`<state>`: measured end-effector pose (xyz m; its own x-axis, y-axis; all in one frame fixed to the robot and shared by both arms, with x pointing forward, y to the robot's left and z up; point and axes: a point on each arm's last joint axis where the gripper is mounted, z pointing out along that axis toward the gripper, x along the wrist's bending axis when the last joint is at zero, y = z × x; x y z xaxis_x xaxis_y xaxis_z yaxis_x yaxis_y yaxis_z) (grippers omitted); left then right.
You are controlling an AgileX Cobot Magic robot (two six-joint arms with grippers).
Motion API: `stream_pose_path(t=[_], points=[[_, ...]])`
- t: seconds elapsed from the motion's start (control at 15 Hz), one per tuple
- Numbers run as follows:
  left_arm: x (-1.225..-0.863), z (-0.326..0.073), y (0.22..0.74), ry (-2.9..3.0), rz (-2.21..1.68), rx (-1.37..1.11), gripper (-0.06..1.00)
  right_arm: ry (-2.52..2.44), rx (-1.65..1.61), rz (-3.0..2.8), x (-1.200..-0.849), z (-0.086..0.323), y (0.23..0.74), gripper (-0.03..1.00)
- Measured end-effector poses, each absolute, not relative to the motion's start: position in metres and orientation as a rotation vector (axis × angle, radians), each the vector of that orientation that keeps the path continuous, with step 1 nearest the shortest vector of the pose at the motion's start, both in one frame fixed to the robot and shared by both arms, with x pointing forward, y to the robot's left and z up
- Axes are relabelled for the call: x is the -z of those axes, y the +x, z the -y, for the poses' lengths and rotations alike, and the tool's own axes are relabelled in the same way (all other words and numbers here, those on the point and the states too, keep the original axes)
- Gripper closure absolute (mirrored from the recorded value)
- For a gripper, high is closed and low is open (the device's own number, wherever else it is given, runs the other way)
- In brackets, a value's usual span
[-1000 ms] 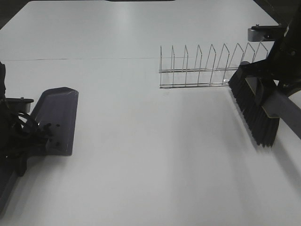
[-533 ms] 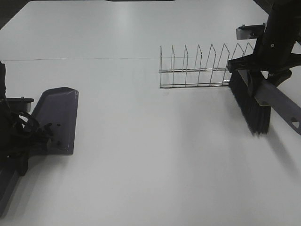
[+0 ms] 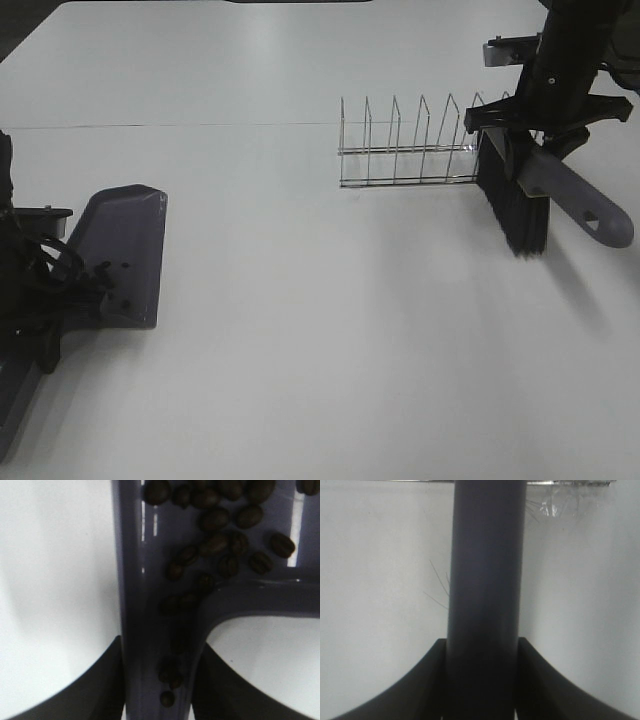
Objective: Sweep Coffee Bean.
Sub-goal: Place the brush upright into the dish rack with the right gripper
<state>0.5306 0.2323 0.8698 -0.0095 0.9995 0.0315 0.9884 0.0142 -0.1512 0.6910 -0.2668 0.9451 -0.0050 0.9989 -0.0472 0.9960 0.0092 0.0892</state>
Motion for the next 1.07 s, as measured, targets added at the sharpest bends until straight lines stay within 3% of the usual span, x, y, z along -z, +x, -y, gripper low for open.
stream_pose_path(t=[0.47, 0.73, 1.07], points=[[-0.87, -0.232, 0.531, -2.116, 2.144, -0.13, 0.61, 2.079, -0.162, -2.095, -0.969, 0.266, 0.715, 0.65], [-0.87, -0.232, 0.531, -2.113, 2.147, -0.13, 0.61, 2.113, -0.061, -2.14, -0.934, 0.266, 0.719, 0.65], [-0.87, -0.231, 0.531, -2.114, 2.161, -0.13, 0.61, 2.103, -0.087, -2.129, -0.937, 0.266, 0.722, 0.65]])
